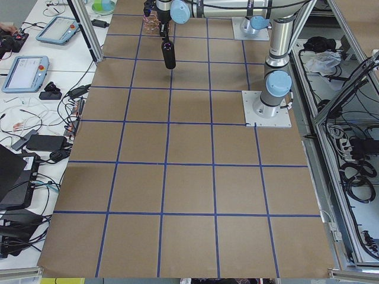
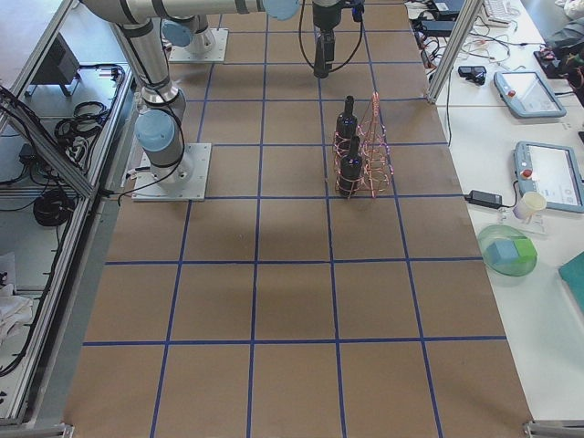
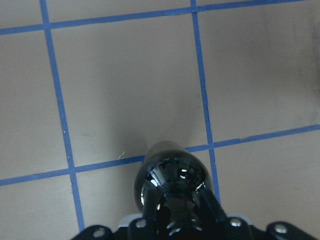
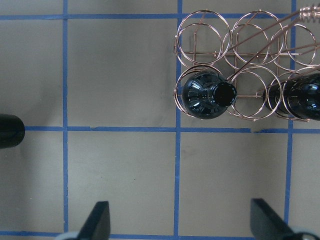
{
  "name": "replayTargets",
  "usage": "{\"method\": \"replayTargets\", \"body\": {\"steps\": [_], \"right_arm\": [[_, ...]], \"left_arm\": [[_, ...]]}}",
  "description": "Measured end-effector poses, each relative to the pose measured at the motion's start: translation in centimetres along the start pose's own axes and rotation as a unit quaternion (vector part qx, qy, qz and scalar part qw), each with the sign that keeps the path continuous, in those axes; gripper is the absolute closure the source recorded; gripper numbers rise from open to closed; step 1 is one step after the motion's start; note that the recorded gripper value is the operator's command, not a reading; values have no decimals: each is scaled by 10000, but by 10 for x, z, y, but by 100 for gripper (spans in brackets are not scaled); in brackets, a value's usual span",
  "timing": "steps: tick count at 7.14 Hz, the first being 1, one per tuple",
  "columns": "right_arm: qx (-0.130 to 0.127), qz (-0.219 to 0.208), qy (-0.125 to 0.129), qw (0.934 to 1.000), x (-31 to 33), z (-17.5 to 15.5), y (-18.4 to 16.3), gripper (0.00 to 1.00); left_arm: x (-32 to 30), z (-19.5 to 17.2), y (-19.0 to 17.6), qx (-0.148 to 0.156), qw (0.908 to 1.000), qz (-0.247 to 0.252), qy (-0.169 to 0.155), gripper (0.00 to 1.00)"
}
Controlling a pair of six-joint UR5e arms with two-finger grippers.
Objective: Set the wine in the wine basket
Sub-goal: 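Carry the bottle with the left gripper toward the table center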
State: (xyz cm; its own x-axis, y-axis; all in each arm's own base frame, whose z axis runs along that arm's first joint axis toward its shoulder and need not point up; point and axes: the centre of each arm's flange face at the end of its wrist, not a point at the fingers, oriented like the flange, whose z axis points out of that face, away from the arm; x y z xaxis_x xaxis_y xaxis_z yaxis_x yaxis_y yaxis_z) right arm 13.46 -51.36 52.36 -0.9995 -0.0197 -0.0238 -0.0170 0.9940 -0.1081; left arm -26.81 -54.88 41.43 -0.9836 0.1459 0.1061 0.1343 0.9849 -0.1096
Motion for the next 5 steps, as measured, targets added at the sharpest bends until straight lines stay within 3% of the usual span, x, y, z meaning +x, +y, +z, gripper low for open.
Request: {"method": "replayTargets", "body": {"steps": [2, 5], "right_arm": [[0, 0, 0, 10000, 0, 0, 0, 0], [-10, 0, 0, 10000, 0, 0, 0, 0]], "left_arm": [[33, 20, 18, 161, 9996, 220, 47, 100], [44, 21, 29, 212, 9993, 317, 65, 100]]}}
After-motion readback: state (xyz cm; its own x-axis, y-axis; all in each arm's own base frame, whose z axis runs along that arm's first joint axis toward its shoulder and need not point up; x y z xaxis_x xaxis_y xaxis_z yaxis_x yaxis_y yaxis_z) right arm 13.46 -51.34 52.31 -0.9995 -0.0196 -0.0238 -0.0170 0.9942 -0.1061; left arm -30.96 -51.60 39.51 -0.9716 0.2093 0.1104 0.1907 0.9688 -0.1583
